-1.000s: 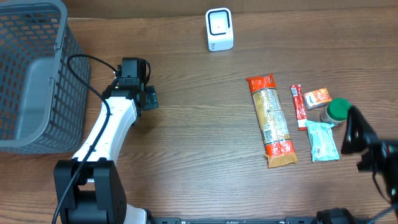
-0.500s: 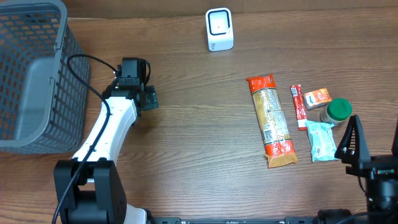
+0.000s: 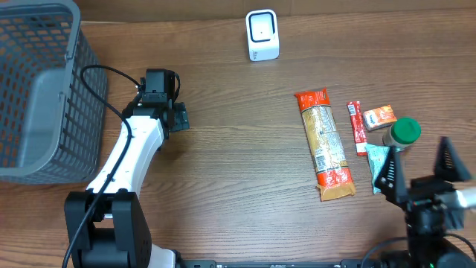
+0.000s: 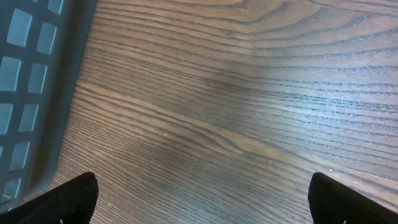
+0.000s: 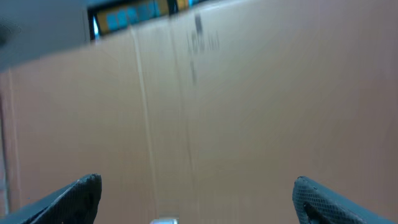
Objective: Scan the item barcode
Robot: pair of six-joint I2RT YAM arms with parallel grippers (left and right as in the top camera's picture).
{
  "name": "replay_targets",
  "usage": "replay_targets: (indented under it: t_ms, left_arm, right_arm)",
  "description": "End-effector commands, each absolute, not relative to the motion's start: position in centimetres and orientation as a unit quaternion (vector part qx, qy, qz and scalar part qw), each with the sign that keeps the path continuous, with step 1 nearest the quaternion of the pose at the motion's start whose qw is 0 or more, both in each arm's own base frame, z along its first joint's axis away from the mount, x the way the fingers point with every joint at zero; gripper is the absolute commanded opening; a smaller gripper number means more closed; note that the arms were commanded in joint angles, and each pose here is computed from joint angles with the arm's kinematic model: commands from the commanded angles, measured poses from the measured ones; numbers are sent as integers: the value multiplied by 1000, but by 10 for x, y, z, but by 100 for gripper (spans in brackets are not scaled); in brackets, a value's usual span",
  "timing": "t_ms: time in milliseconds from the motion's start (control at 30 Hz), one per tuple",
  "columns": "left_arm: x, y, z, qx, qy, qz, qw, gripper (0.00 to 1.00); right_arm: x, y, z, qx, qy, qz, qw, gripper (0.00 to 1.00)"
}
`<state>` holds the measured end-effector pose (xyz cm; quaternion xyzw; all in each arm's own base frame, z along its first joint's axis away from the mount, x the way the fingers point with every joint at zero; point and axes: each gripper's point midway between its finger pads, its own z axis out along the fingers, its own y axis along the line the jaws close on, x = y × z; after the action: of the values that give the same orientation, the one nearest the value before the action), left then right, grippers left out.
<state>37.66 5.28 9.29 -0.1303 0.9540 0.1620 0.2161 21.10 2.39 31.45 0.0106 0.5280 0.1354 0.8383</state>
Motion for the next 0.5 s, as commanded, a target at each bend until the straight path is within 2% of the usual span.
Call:
replay_targets:
  t_ms: [0, 267, 467]
  left_arm:
    - [375, 57, 90, -124, 955, 171, 210, 100]
    - [375, 57, 90, -124, 955, 171, 210, 100]
    - [375, 57, 90, -124, 955, 171, 209, 99]
  right_arm:
    - [219, 32, 288, -4, 550, 149, 822, 100]
    - [239, 32, 226, 9, 630, 145, 762, 100]
    - [244, 32, 172, 23, 712, 140, 687, 100]
